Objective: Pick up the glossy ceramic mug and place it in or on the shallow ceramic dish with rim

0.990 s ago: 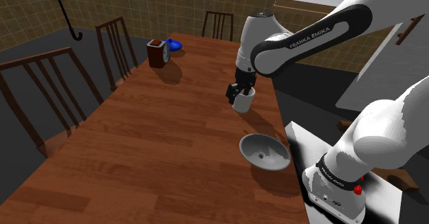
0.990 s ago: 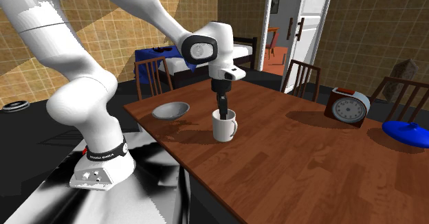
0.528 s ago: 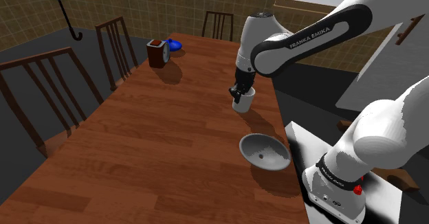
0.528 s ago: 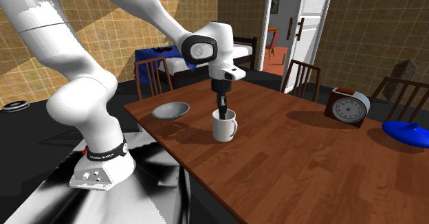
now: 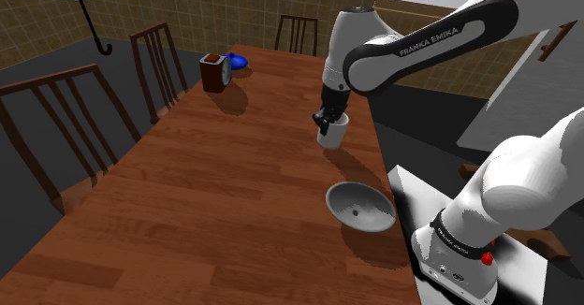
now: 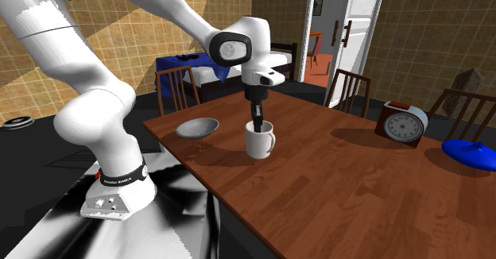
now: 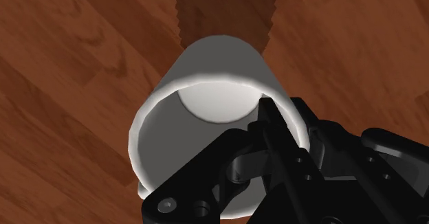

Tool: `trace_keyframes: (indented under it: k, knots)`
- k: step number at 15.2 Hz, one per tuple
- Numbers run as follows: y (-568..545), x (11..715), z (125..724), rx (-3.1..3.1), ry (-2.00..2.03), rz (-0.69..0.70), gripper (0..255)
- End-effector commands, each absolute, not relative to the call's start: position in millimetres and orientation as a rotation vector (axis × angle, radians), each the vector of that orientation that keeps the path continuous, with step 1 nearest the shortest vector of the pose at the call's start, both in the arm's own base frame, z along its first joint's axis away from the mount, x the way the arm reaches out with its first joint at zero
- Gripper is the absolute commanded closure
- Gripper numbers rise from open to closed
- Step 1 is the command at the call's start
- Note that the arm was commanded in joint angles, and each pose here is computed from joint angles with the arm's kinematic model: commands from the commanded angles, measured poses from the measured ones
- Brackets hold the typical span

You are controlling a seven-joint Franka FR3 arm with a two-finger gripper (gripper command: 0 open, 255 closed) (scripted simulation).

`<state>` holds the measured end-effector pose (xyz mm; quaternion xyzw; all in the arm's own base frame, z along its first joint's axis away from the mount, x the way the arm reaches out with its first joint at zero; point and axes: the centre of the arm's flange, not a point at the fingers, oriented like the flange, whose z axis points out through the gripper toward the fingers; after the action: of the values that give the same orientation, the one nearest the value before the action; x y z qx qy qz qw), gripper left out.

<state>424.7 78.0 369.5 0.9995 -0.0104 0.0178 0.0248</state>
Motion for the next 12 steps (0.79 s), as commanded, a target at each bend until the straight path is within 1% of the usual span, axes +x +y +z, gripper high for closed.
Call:
trace_keyframes:
  k: [1,12]
  knots:
    - [77.8,423.9,380.2,3.092,-0.032,0.055,255]
    - [77.8,423.9,438.2,3.092,-0.032,0.055,255]
